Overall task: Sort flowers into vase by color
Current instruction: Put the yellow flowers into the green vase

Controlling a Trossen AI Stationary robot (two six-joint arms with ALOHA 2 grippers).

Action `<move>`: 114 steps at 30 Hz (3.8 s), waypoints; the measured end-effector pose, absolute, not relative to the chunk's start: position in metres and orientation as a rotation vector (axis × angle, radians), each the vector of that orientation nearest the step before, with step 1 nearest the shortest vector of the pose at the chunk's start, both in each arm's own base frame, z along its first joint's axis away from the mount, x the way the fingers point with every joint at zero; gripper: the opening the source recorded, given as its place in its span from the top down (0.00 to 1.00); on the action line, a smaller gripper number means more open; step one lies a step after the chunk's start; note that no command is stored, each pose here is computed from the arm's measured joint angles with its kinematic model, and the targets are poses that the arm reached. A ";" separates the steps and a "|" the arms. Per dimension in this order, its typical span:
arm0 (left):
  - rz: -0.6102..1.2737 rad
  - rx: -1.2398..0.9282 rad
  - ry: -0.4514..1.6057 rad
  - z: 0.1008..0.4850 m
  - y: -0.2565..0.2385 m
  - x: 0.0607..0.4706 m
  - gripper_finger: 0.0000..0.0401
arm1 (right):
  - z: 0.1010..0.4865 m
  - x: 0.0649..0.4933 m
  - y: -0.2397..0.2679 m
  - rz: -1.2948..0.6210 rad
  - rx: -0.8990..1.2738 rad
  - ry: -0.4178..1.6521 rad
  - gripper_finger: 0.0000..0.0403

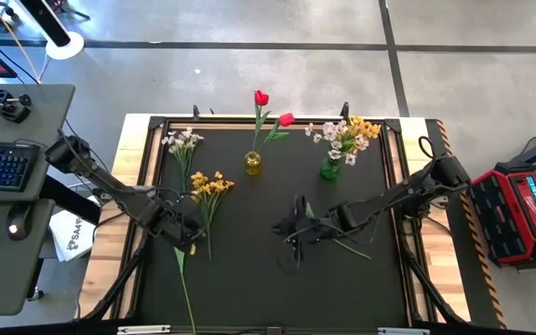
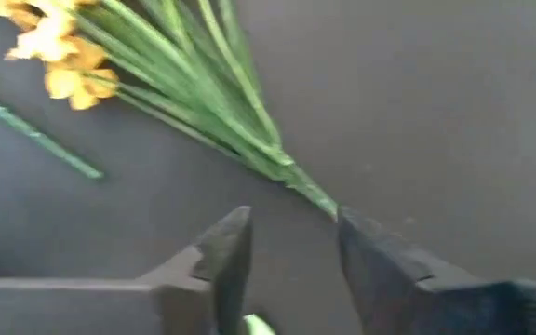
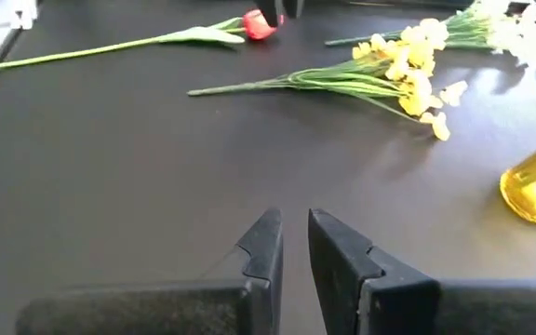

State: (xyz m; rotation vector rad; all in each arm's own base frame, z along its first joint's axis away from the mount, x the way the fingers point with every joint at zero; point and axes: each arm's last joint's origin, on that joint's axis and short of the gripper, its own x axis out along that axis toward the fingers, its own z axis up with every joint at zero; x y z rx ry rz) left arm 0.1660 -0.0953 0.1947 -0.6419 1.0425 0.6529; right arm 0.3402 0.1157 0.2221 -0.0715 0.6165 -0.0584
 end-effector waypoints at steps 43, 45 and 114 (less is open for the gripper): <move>0.540 -0.491 1.106 0.175 -0.078 0.224 0.99 | 0.208 0.268 0.186 -0.156 -0.252 0.945 0.90; 0.456 -0.495 0.996 0.188 -0.080 0.227 0.99 | 0.209 0.260 0.187 -0.211 -0.257 0.947 0.90; -0.040 0.234 0.168 0.231 -0.073 0.264 0.99 | 0.246 0.358 0.133 -0.270 -0.166 0.046 0.49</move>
